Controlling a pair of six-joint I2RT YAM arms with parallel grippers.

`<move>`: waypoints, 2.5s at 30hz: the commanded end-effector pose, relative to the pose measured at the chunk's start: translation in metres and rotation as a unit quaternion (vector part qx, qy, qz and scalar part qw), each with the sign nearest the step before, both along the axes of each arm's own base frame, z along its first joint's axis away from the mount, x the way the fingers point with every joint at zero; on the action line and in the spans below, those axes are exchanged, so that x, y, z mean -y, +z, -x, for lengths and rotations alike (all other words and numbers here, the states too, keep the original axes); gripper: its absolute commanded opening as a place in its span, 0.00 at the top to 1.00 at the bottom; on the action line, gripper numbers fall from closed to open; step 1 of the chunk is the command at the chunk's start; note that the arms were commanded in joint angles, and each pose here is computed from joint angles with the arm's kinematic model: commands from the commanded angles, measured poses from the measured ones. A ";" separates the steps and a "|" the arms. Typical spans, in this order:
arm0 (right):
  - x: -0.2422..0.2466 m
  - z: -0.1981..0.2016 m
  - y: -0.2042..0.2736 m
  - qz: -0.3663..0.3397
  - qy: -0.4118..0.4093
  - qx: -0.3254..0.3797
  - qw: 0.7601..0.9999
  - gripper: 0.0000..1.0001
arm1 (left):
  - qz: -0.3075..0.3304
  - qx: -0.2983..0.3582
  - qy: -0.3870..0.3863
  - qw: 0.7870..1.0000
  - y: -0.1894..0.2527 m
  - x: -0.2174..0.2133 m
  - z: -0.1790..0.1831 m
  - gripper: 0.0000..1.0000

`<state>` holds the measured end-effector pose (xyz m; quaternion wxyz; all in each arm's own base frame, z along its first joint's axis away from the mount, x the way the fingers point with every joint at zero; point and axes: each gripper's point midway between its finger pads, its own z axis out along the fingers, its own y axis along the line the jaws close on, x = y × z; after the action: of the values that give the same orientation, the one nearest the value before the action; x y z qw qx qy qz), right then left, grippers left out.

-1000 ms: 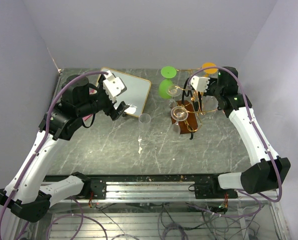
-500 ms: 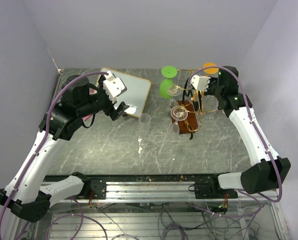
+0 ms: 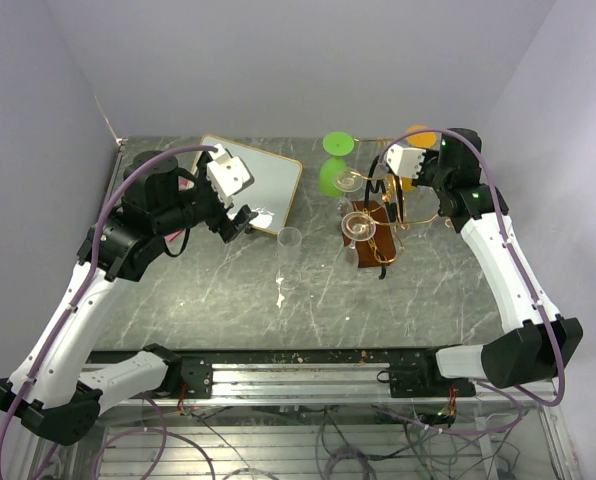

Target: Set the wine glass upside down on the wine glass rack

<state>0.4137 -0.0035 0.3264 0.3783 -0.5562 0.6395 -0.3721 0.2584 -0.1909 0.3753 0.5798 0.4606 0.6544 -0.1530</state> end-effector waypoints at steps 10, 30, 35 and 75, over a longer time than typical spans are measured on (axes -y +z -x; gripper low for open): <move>-0.002 0.021 0.013 -0.007 0.018 0.000 1.000 1.00 | 0.001 0.004 -0.017 1.000 0.000 0.001 0.006 0.08; -0.009 0.027 -0.026 -0.020 0.032 -0.036 0.999 0.96 | -0.009 0.006 -0.009 1.000 -0.008 -0.001 0.001 0.08; -0.011 0.029 -0.032 -0.024 0.036 -0.046 0.998 0.89 | -0.013 0.001 -0.006 1.000 -0.016 0.001 -0.005 0.08; -0.021 0.060 -0.002 -0.083 0.044 -0.036 0.995 0.27 | -0.102 -0.263 -0.043 0.958 -0.142 0.079 -0.040 0.31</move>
<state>0.3590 0.0189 0.3026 0.3983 -0.5784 0.6593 -0.2687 0.3083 -0.2649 0.2405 0.3642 0.4743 0.7708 -0.2198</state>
